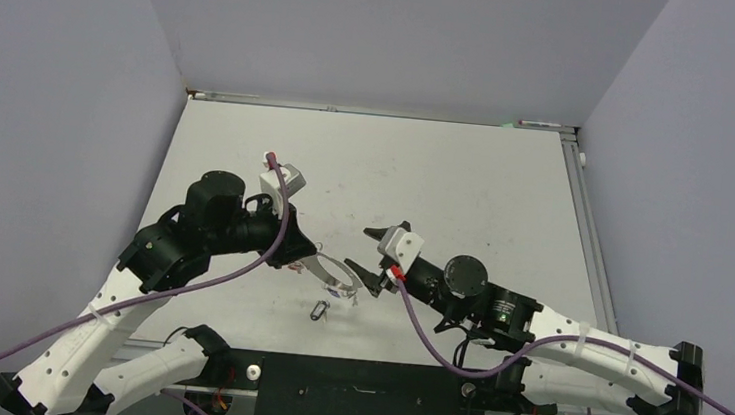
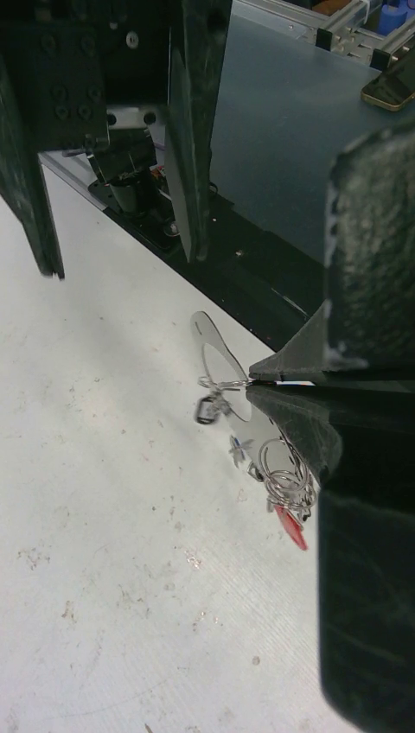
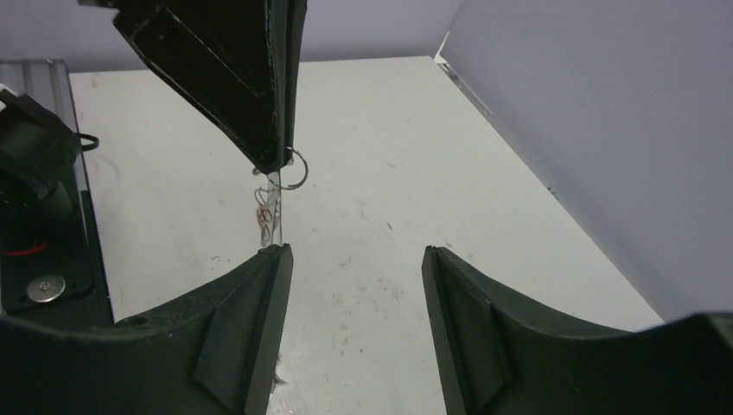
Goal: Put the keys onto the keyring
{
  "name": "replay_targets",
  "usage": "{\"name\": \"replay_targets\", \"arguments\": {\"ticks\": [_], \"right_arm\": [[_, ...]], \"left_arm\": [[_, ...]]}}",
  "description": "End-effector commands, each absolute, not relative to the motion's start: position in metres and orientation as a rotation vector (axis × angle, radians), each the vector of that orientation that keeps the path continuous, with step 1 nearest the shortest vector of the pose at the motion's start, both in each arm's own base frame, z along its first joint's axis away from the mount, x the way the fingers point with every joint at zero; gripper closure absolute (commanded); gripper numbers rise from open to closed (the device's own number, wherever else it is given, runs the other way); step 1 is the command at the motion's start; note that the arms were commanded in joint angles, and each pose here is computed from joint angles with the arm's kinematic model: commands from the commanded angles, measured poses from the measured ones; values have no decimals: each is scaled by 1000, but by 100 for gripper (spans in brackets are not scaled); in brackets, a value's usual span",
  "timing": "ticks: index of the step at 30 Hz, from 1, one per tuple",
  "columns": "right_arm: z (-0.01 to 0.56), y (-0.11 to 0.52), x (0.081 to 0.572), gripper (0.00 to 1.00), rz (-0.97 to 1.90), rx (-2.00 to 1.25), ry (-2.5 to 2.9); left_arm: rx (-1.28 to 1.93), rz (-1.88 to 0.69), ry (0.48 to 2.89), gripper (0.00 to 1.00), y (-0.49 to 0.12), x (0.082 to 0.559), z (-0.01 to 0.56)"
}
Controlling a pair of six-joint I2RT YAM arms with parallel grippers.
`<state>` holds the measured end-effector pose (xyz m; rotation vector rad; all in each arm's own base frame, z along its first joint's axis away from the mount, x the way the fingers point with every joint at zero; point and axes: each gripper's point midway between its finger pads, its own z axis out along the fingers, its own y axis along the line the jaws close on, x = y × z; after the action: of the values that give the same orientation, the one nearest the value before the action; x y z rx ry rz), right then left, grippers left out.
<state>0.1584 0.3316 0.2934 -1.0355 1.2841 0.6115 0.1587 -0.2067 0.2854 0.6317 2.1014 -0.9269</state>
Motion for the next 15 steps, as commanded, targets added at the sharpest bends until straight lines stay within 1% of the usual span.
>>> {"name": "replay_targets", "arguments": {"ticks": [1,5,10,15], "right_arm": [[314,338,135,43,766,-1070,1189],[297,343,138,45,705,-1133,1158],[277,356,135,38,653,-1272,1081],[278,369,140,35,628,-1319,1059]], "left_arm": [[566,-933,2063,100,-208,165,304],[510,-971,2095,100,-212,167,299],[499,-990,2144,100,-215,164,295],[502,-1018,2180,100,-217,159,292]]}}
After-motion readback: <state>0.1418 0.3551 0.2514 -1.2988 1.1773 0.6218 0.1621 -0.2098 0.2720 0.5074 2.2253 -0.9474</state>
